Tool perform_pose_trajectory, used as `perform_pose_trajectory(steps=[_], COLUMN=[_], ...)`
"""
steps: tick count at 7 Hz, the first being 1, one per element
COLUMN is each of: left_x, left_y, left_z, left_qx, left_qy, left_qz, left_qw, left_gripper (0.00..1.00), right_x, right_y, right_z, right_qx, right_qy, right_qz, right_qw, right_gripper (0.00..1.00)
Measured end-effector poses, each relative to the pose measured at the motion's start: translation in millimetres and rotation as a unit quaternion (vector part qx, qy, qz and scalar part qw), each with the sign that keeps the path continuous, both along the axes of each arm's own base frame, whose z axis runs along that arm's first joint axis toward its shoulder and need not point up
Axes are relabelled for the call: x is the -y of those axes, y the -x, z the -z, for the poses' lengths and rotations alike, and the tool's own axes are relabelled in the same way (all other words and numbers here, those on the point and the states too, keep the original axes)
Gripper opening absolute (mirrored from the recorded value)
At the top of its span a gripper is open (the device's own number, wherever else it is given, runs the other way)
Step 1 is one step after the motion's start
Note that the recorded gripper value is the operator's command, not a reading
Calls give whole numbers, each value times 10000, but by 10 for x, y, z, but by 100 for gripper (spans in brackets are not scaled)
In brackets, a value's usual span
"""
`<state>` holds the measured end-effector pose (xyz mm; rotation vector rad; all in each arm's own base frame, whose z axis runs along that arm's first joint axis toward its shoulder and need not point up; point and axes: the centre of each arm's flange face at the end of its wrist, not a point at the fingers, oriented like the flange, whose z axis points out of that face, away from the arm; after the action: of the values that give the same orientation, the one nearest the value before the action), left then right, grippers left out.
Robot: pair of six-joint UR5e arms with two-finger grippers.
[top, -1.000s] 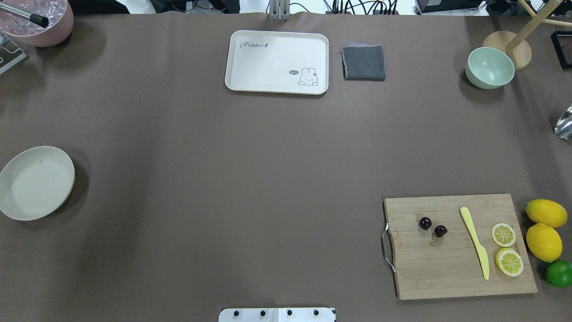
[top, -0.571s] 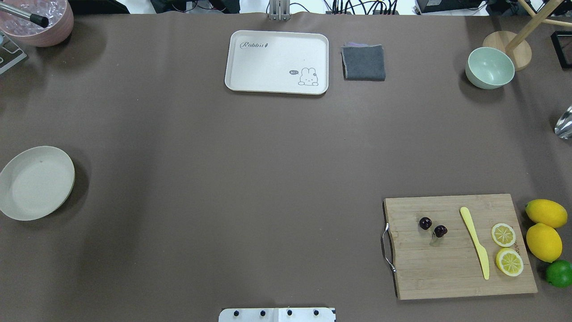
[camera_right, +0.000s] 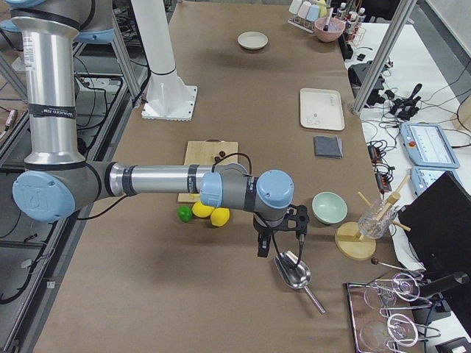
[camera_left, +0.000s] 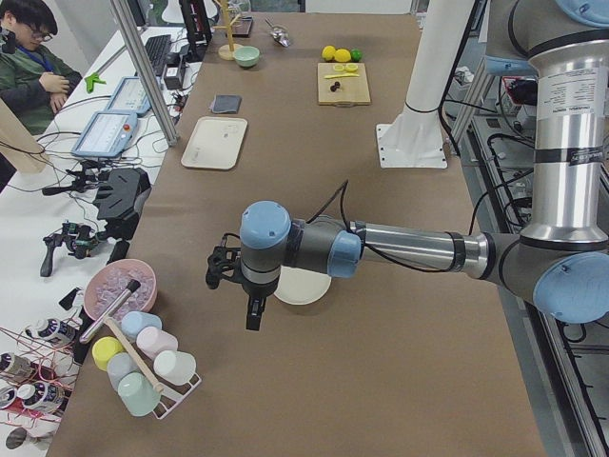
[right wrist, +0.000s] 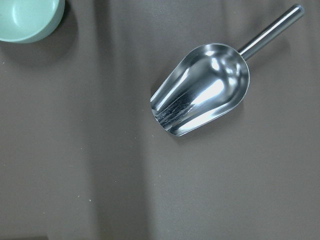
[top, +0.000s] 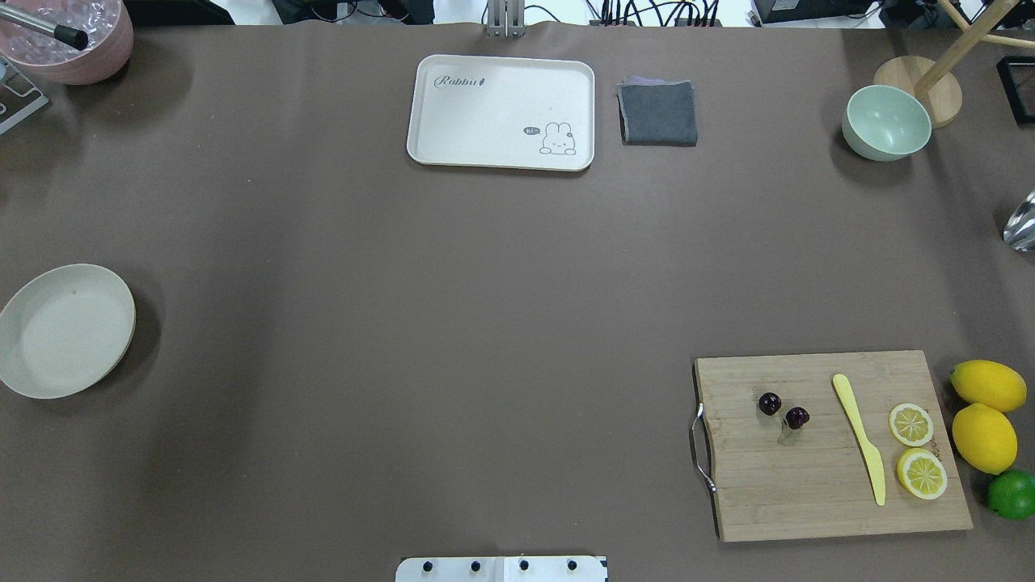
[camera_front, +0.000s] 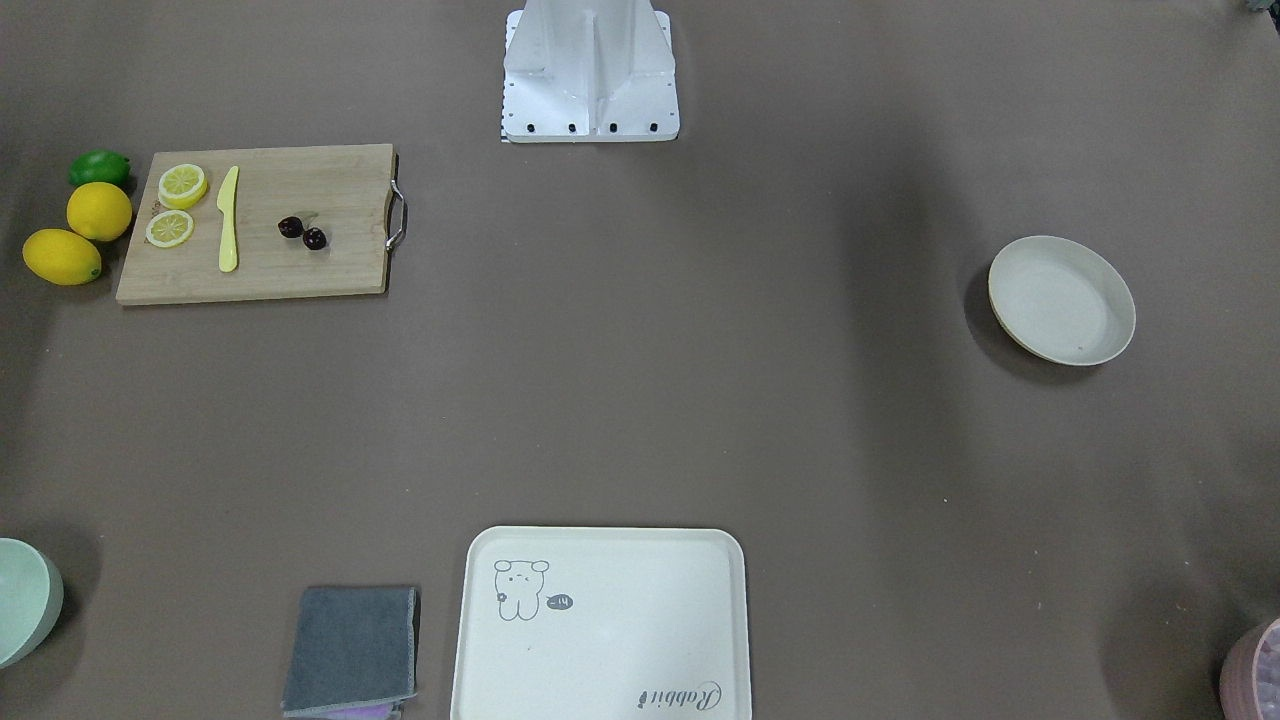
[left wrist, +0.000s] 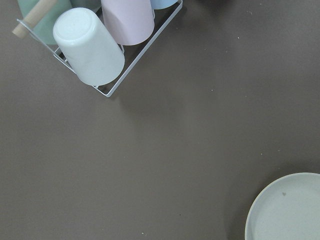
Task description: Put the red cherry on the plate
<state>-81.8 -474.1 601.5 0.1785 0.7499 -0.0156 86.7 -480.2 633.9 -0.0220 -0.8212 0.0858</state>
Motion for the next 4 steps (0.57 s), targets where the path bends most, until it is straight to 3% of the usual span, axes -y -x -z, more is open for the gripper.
perform_pose_trajectory(steps=[4], left_x=[1], left_y=[0], left_z=[-34], left_qx=[-11], left_qy=[27], left_qz=[-3], left_qw=[10000], left_gripper=[98], right_x=[17], right_y=[0], right_z=[29], right_qx=[-2], right_qy=[-27], right_qz=[-1], right_qw=[10000], right_gripper=[100])
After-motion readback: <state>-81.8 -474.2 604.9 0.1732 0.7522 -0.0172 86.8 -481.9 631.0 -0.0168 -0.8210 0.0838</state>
